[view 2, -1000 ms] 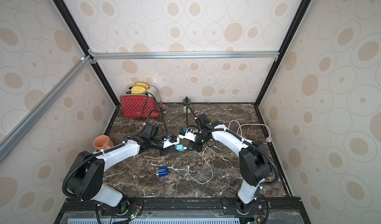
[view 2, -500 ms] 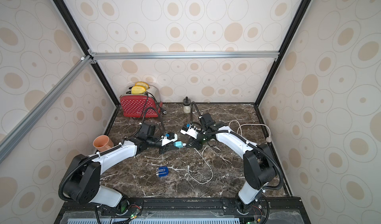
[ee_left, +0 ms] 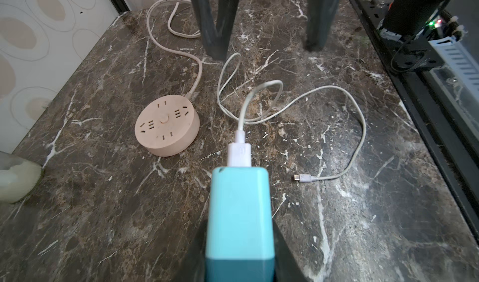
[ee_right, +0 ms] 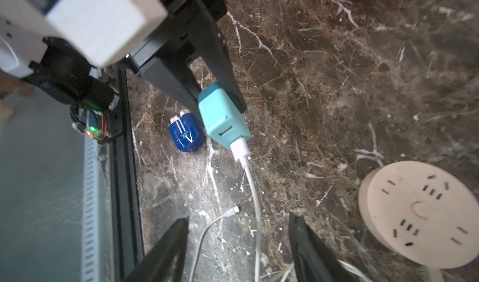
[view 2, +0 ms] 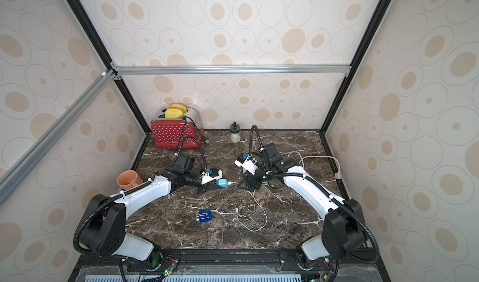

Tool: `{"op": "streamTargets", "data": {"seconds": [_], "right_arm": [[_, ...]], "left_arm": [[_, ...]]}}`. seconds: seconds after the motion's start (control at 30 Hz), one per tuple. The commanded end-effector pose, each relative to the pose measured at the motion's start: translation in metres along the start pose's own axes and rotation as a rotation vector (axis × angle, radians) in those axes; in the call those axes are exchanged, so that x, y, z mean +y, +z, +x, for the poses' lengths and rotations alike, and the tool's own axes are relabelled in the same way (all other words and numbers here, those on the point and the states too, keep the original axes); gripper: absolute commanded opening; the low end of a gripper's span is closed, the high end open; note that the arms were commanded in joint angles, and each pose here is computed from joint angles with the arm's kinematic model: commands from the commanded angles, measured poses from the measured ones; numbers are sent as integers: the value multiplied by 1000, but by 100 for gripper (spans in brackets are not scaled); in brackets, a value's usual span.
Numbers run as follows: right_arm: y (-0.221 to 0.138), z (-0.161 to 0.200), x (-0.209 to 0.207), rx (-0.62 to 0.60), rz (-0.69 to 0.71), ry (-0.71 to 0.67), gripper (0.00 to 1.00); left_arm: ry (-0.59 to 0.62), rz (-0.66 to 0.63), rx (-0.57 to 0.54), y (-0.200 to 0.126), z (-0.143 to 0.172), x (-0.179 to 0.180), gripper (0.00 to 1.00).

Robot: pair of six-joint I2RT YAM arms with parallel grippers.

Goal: Charge the electric shaver
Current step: Insert the plug into the socket.

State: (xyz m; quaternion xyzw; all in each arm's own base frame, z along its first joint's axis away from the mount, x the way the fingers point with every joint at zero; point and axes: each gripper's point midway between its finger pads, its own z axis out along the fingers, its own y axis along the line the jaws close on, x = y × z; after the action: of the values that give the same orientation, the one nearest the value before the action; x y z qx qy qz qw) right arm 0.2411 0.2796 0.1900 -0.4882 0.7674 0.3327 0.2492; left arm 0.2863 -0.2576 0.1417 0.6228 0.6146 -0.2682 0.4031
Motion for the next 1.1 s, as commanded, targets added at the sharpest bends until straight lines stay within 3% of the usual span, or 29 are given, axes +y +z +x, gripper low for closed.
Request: {"op": "streamTargets", "data": {"seconds": [0.0,0.17,0.5,0.87,1.07], "right_arm": [[-4,2,5,-27,-15,228,75],[-2,-23,14,-259,-116,455,94],[16,-45,-13,-450,-155,627,96],[46,-63,-8,-447,-214,669,96],[53,-68,-10,-454,-239,699,89]], "left_arm": [[15,-129,-18,-5,-11,29,0],[-37,-197,-59,-10,-21,41,0],[-94,-108,-135,-13,-41,28,0],[-117,-98,-147,-13,-43,27,5],[-113,-104,-145,-12,-41,28,7]]}}
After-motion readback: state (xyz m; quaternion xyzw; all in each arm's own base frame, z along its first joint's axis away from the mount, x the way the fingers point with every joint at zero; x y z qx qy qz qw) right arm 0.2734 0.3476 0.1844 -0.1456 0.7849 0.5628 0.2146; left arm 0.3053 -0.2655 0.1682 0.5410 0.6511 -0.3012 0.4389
